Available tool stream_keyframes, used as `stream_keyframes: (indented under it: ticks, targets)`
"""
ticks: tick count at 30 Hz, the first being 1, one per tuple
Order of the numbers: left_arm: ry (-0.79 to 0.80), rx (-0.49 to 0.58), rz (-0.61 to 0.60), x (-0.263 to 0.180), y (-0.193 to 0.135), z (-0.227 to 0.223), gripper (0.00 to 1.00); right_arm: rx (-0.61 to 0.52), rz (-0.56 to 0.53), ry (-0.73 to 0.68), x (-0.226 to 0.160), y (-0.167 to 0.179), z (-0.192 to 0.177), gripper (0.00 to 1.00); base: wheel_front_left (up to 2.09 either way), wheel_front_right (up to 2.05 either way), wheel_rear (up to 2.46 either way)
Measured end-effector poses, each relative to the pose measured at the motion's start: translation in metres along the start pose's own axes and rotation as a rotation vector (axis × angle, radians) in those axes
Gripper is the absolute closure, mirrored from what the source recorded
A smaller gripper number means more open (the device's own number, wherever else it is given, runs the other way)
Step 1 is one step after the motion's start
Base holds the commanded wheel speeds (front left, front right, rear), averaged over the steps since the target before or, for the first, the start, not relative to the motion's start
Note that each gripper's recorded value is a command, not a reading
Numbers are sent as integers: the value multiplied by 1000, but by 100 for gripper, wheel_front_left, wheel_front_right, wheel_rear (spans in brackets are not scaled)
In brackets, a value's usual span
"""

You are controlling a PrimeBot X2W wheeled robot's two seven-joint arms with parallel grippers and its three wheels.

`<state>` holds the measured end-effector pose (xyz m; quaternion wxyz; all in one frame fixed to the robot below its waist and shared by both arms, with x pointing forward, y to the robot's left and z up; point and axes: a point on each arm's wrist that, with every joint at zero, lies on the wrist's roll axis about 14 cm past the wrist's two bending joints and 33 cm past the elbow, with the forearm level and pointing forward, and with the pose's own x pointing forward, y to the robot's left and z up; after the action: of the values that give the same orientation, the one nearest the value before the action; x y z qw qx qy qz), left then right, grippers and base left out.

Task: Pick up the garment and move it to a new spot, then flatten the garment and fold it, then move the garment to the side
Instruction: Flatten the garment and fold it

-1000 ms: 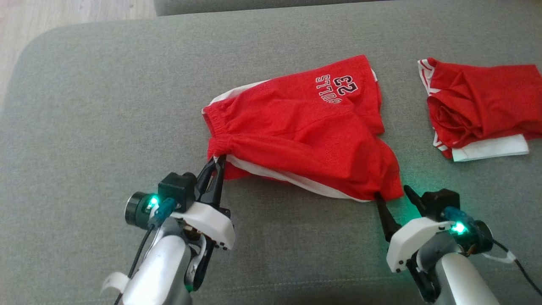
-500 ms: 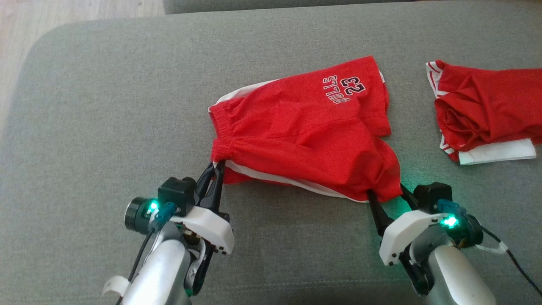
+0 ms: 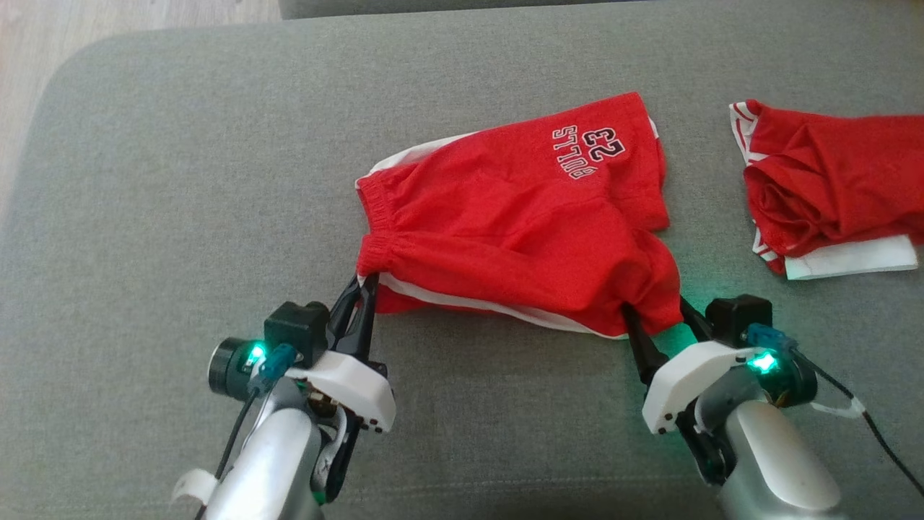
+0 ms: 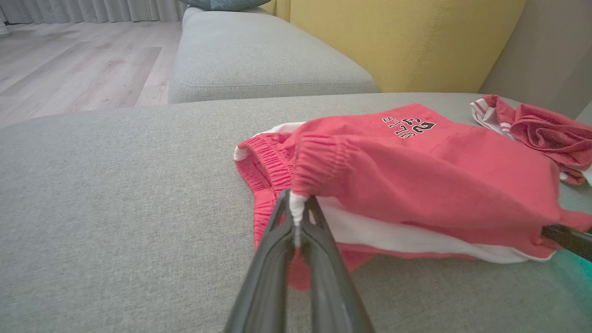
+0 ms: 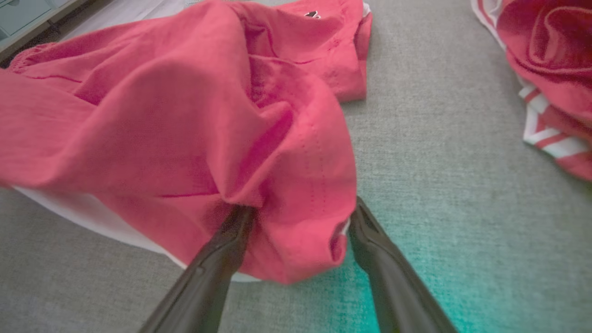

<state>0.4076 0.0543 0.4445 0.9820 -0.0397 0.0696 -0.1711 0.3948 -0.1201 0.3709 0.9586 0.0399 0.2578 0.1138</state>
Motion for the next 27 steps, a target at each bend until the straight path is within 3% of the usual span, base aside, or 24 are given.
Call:
stream_keyframes:
  ticks: [9, 10, 16, 27]
  targets:
    - [4, -1, 5, -1, 1, -1, 100, 19, 7, 10, 5, 1, -2, 0, 0, 0, 0]
    - [3, 0, 6, -1, 2, -1, 100, 28, 13, 9, 6, 3, 0, 100, 0, 0, 0]
    - [-24, 9, 4, -2, 1, 8, 100, 51, 16, -29, 4, 5, 10, 100, 0, 0, 0]
    - [-331, 25, -69, -3, -20, 111, 100, 117, 31, -469, -38, -3, 155, 100, 0, 0, 0]
